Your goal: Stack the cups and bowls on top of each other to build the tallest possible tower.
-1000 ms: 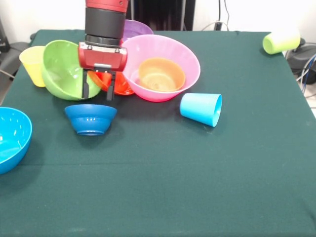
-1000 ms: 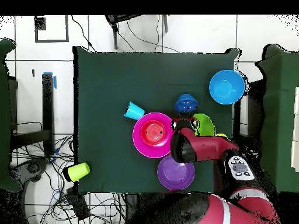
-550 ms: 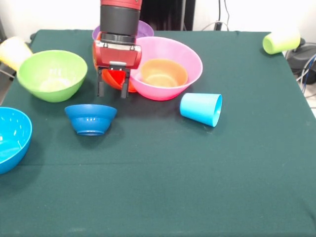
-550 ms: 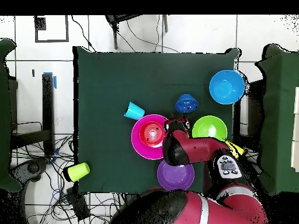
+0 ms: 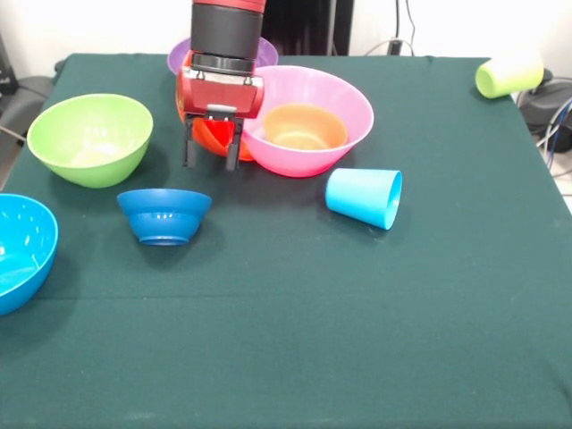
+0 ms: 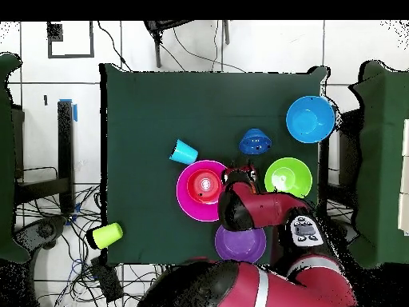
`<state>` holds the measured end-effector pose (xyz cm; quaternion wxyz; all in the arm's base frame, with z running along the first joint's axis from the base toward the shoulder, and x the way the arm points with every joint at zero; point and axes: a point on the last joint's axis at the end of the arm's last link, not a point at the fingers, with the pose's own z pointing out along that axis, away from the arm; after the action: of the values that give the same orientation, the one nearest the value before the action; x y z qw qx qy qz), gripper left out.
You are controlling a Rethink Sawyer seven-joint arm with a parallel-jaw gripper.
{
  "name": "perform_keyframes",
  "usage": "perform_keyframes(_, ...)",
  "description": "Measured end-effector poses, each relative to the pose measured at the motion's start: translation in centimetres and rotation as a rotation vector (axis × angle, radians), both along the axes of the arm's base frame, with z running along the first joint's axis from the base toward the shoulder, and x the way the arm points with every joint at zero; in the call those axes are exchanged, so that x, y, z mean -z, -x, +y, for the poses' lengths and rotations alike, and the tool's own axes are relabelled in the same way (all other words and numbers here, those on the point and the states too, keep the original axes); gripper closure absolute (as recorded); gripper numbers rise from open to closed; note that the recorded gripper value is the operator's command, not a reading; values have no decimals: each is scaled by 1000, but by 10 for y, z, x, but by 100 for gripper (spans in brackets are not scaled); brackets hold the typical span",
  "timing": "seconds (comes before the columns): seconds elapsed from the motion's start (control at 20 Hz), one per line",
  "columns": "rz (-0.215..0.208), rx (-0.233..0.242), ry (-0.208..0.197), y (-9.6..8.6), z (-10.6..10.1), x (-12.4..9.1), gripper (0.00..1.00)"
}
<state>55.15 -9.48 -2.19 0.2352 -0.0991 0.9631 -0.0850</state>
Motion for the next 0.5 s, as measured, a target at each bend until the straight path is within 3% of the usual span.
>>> perform_keyframes(0.5,17,25,6,8,-2,-1,0)
